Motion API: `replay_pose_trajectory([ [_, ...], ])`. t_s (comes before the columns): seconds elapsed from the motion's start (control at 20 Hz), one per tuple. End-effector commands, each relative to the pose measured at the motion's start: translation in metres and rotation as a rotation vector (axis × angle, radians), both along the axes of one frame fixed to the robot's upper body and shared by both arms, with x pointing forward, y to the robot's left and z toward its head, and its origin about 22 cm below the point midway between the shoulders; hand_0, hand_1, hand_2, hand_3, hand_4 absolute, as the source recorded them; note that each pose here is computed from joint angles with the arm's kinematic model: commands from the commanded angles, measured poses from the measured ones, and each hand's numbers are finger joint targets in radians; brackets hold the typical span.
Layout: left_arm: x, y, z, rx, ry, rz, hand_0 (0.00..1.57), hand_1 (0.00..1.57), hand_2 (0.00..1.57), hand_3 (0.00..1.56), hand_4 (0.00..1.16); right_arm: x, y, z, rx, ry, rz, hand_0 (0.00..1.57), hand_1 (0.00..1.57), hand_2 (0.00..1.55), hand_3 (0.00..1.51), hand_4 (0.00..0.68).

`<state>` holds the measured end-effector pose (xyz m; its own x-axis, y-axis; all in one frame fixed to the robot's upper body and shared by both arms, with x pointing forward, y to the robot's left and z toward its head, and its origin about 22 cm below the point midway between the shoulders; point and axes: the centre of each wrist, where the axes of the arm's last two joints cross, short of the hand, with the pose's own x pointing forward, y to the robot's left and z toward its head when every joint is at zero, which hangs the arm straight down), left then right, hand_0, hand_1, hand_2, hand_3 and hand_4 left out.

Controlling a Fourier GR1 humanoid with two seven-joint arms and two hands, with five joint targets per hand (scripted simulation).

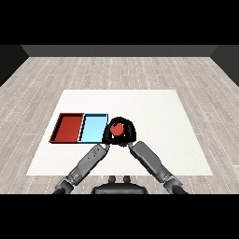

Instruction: Pick the red can and put it in the red box

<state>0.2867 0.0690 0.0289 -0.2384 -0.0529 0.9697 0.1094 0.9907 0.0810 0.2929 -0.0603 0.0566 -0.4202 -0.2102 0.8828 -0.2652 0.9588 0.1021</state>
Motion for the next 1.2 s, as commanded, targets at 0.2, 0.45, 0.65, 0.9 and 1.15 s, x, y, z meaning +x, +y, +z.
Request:
replay_pose_trajectory([
  [0.2,-0.0004,-0.012,0.003,-0.050,-0.013,-0.032,1.57,1.57,1.57,1.49,1.14,-0.007,0.003,0.008,0.044,-0.001,0.096,0.00,0.00,0.00,0.00,0.000],
  [0.45,0.0113,-0.021,0.017,-0.038,-0.018,-0.022,1.57,1.57,1.57,1.49,1.14,-0.012,0.000,0.023,0.057,0.009,0.088,0.00,0.00,0.00,0.00,0.000],
  [0.65,-0.0158,-0.006,0.013,-0.033,-0.036,-0.006,1.57,1.57,1.57,1.49,1.15,-0.007,0.000,0.011,0.007,-0.030,0.063,0.00,0.00,0.00,0.00,0.000],
  [0.9,-0.0031,0.008,-0.011,-0.041,-0.010,-0.007,1.57,1.57,1.57,1.49,1.15,0.009,-0.015,0.019,-0.015,-0.073,-0.004,0.00,0.00,0.00,0.00,0.000],
  [1.15,-0.0057,0.025,-0.010,-0.036,0.018,-0.013,1.57,1.57,1.57,1.49,1.14,0.001,-0.044,0.057,0.033,-0.135,-0.064,0.00,0.00,0.00,0.00,0.000],
])
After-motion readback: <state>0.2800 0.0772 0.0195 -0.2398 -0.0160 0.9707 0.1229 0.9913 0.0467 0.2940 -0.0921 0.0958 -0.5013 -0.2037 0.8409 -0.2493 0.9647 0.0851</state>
